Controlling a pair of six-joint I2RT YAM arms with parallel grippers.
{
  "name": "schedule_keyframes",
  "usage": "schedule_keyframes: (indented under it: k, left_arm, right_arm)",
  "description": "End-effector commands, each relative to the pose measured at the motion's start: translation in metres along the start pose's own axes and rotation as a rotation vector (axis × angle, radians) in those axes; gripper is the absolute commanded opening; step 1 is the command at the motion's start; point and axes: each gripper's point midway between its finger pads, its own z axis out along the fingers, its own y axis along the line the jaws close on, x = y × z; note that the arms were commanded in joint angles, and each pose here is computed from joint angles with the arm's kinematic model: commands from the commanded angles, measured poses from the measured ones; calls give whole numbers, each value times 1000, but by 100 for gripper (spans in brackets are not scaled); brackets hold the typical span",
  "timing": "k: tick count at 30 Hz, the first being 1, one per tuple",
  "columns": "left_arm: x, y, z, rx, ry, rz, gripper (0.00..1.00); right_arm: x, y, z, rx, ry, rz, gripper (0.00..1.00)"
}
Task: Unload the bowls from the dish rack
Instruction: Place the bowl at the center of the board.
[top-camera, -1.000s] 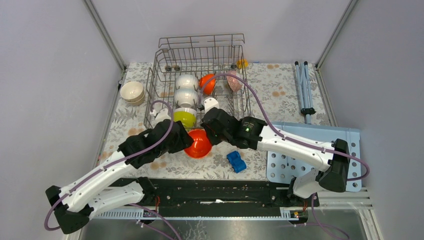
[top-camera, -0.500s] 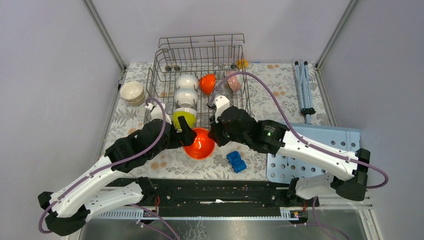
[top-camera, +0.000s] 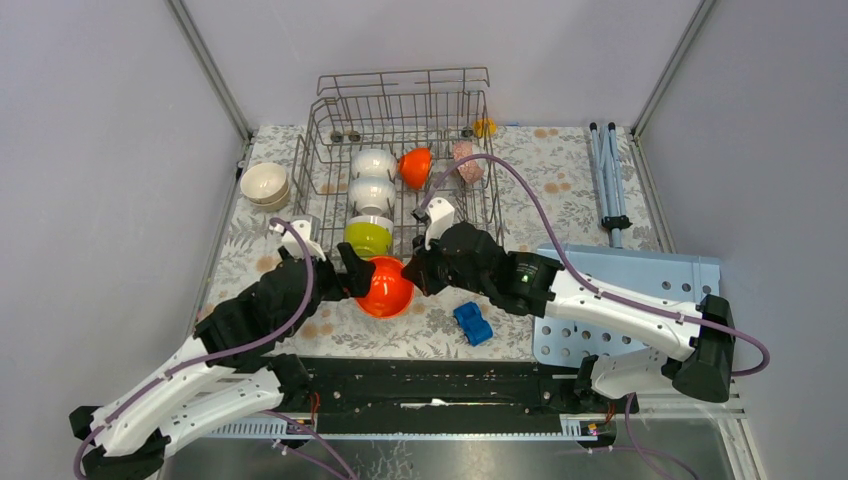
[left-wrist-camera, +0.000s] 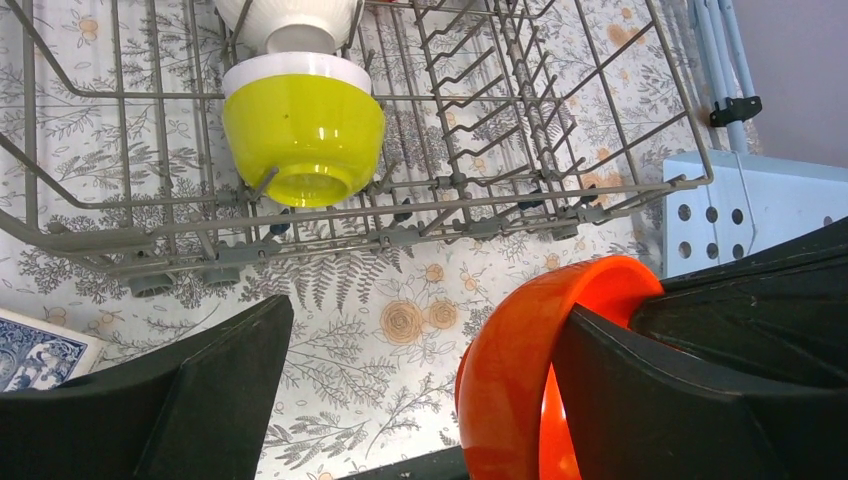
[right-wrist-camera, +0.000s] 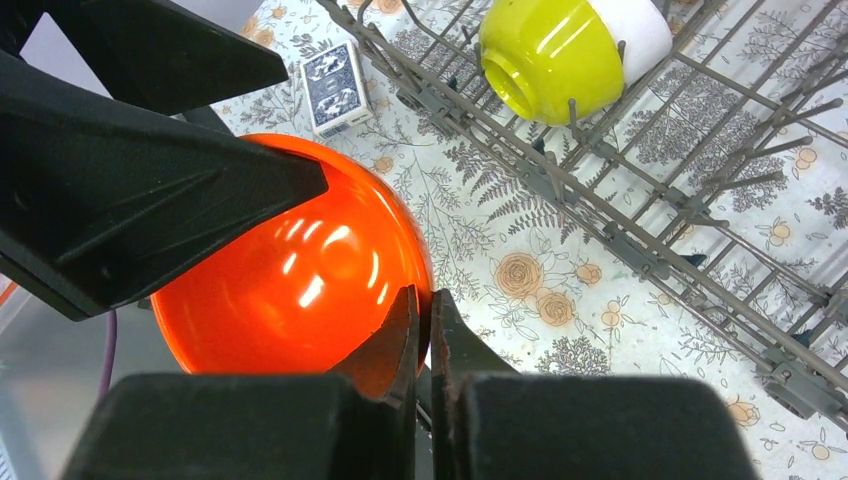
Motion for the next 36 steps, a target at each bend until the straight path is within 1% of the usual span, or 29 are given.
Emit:
schedule_keyframes:
  k: [1,7,13,16,21,25,29,34,36]
  left_arm:
    - [-49,30,3,-172,-240,-48,97]
    - [-24,0,14,-18,-127,-31,99]
    - [-5,-33,18,131,-2,9,99]
    - [1,-47,15,207,38,22,99]
    - [3,-65,7,308,70,32,99]
    - [-7,-75,-2,361,54,22,99]
    - [-31,-78,-16,387,-21,3,99]
    - [-60,-67,-29,346,-140,6,99]
    - [-67,-62,-30,324,-174,31,99]
  right_arm:
    - [37,-4,-21,4,150,-7,0]
    - [9,-1,-14,50,68,52,0]
    - [-9,-6,-6,111,27,54,0]
    - [-17,-8,-5,139,20,39,0]
    - [-22,-13,-4,176,16,19,0]
    - [-27,-22,-3,218,22,-3,0]
    - [-21,-23,-5,211,46,-15,0]
    - [-2,-25,-12,193,114,-45,0]
    - [13,-19,-14,144,160,-68,0]
